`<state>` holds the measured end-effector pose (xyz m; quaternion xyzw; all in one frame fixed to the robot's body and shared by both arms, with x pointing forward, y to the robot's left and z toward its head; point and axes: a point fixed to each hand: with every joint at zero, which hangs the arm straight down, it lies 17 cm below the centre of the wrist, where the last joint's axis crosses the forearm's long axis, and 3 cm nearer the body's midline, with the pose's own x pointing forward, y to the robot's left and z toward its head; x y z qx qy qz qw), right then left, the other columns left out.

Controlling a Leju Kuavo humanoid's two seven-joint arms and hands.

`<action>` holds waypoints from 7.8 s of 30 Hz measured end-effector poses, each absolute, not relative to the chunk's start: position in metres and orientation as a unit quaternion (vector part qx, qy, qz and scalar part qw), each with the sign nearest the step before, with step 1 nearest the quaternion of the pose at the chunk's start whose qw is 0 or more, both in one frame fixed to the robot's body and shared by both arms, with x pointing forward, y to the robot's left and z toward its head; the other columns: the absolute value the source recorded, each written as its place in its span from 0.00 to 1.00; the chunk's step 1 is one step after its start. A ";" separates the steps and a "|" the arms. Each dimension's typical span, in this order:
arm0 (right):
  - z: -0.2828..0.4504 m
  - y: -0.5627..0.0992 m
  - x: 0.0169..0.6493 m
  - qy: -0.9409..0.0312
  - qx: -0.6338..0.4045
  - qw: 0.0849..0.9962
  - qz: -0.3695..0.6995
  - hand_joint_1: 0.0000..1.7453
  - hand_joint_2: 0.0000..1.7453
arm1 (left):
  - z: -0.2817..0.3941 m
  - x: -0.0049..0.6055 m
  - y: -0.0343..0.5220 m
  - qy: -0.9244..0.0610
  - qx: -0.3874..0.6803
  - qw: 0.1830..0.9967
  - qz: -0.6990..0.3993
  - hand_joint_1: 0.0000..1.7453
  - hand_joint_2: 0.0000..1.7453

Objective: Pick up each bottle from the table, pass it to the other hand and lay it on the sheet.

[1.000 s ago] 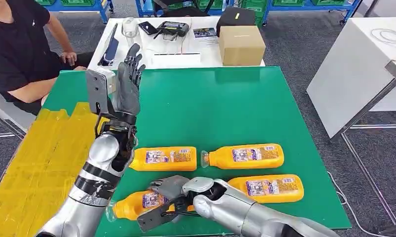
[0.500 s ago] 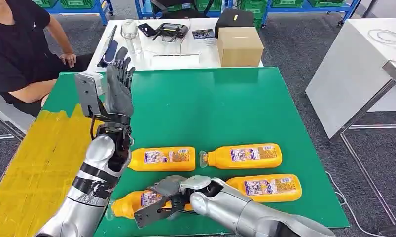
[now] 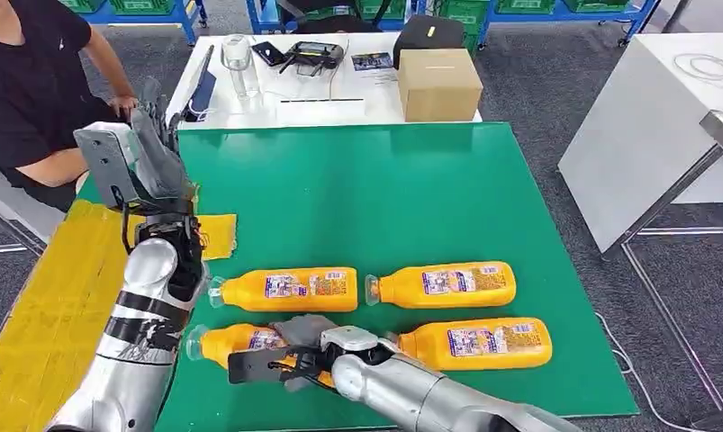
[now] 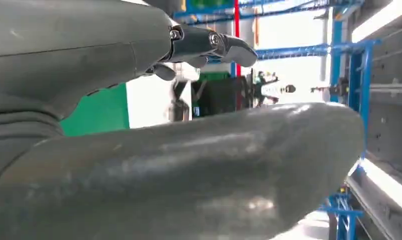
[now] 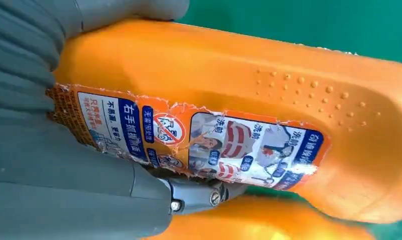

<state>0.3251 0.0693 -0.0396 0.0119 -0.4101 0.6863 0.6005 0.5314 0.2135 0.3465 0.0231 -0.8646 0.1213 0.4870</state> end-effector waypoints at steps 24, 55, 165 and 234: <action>0.054 0.072 0.343 -0.599 0.101 0.693 0.388 1.00 1.00 | 0.288 0.516 0.289 -0.831 0.082 0.527 0.156 0.00 1.00; 0.158 -0.061 0.325 -0.738 0.021 0.625 0.255 1.00 1.00 | 0.213 0.470 0.203 -0.736 -0.185 0.636 0.138 0.00 1.00; 0.117 0.033 0.349 -0.635 0.026 0.559 0.533 1.00 1.00 | 0.215 0.393 0.093 -0.636 -0.433 0.638 0.042 0.00 1.00; 0.100 0.045 0.339 -0.609 0.043 0.550 0.571 1.00 1.00 | 0.212 0.402 0.100 -0.643 -0.416 0.641 0.059 1.00 1.00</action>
